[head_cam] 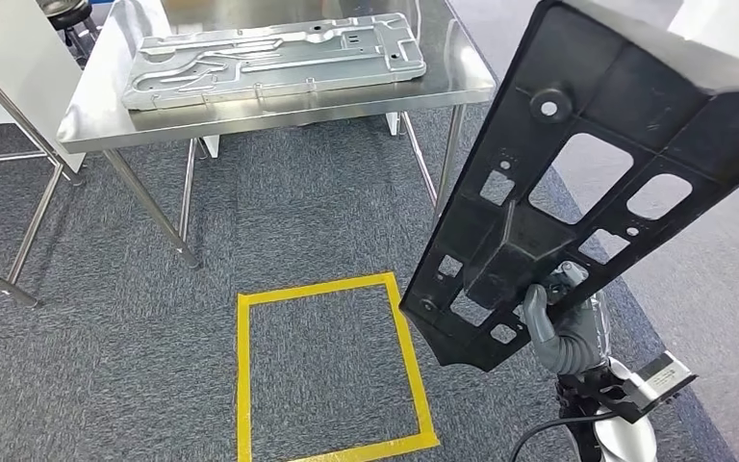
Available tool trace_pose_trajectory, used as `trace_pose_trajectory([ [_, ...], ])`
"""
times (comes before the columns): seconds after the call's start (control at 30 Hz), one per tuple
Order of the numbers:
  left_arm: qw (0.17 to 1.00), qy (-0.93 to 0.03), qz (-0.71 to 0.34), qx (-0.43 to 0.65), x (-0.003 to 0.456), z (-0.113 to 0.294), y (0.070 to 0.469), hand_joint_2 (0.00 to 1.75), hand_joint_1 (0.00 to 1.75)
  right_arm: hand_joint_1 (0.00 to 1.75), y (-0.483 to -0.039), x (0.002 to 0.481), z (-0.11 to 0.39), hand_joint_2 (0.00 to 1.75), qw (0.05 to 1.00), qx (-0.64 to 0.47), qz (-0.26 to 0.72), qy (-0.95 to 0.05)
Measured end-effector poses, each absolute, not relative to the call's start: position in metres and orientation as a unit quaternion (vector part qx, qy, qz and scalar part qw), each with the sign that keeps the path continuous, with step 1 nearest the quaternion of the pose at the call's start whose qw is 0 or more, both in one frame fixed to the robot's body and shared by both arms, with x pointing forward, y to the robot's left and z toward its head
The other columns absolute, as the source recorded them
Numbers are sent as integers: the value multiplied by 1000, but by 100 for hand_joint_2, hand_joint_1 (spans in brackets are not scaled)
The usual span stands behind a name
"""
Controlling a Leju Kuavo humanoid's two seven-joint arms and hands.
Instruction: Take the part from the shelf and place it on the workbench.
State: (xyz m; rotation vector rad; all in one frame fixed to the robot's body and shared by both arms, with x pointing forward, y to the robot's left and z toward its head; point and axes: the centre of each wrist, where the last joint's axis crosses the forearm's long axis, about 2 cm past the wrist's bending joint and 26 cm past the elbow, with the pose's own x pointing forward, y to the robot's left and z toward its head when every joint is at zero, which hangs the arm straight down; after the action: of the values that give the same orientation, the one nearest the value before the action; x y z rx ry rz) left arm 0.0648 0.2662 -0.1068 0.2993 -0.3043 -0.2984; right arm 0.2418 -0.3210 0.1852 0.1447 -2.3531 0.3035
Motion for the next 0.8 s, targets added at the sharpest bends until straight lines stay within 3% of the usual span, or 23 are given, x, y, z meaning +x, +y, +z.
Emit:
trace_pose_trajectory([
  [0.8,968,-136,-149,149,58,-108,269,175,0,175,-321,242,184,175,370,48,114,-921],
])
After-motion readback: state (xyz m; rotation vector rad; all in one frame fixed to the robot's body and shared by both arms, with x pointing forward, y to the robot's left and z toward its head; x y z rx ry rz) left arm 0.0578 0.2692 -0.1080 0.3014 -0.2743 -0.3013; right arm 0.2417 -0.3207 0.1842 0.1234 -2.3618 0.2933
